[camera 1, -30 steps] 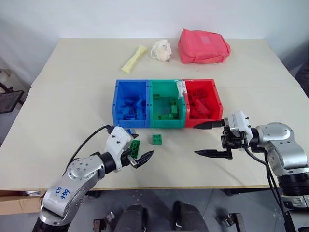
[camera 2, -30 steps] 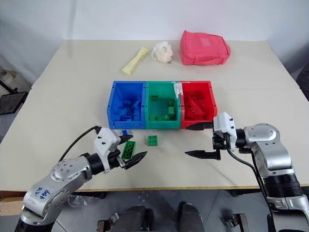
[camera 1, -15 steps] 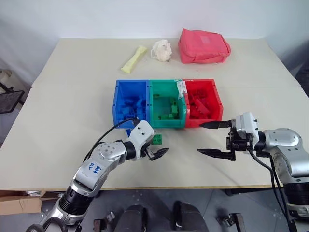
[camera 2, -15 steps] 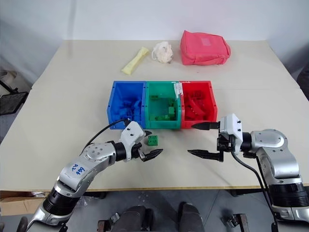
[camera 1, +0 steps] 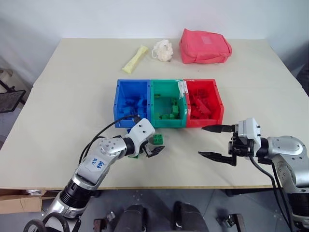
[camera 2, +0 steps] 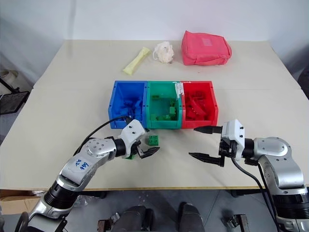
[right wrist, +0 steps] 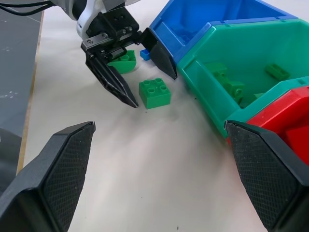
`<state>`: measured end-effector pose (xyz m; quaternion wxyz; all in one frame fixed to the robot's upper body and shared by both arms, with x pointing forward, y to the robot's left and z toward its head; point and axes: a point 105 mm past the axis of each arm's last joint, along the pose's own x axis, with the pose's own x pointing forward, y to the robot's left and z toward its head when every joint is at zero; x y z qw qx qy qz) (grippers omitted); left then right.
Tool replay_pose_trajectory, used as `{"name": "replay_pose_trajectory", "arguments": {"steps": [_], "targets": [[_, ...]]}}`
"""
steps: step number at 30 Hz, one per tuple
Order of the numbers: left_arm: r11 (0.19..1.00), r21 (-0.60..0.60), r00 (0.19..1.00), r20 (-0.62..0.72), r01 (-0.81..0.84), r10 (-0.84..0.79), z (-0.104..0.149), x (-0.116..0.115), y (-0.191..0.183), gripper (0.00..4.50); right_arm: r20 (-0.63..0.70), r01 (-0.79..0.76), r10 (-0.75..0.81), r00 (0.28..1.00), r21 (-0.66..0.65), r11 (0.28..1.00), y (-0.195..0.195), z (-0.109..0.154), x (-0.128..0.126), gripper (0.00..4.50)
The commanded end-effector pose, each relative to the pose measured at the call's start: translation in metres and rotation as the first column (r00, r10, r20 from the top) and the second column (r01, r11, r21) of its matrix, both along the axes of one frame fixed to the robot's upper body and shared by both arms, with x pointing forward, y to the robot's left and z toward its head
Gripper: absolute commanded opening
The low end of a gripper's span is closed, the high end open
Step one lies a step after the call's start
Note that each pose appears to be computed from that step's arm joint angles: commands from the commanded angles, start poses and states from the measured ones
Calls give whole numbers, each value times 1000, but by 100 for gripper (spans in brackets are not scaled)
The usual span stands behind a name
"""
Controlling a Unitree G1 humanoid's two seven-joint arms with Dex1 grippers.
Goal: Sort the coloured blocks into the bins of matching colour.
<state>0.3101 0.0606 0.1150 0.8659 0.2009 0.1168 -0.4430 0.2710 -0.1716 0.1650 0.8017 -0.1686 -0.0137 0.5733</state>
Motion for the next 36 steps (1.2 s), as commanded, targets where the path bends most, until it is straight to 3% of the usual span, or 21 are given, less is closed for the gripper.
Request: {"name": "replay_pose_trajectory", "arguments": {"steps": [1, 4, 5, 7, 13, 14, 21, 26, 30, 36], "targets": [[999, 34, 1000, 12, 21, -21, -2, 1, -4, 450, 39, 2, -2, 999, 7, 1000, -1, 10, -2, 448], [998, 47, 999, 4, 34, -34, -4, 1, -7, 450, 39, 5, -6, 999, 5, 1000, -2, 10, -2, 448], [998, 50, 999, 5, 33, -34, -5, 2, -8, 431, 38, 7, -7, 999, 4, 1000, -2, 10, -2, 450], [997, 66, 999, 7, 36, -36, -7, 4, -10, 387, 39, 10, -10, 999, 1, 1000, -2, 10, -1, 450], [996, 64, 998, 4, 62, -62, -9, 2, -15, 199, 41, 19, -19, 999, -3, 1000, -4, 11, -1, 450], [996, 62, 998, 2, 67, -67, -10, 2, -15, 186, 41, 20, -20, 999, -4, 1000, -4, 11, -1, 450], [995, -1, 995, 8, 100, -100, 1, -5, -20, 186, 38, 30, -30, 999, -9, 1000, -6, 11, -2, 450], [978, -136, 986, 76, 157, -148, 42, -12, -30, 186, 40, 42, -42, 998, -7, 999, -8, 12, -2, 450], [973, -182, 978, 178, 142, -109, 73, 2, -29, 186, 67, 81, -84, 994, 34, 996, -12, 22, 2, 450], [971, -209, 972, 225, 114, -66, 90, 29, -37, 186, 96, 157, -172, 980, 144, 977, -16, 38, 7, 450]]}}
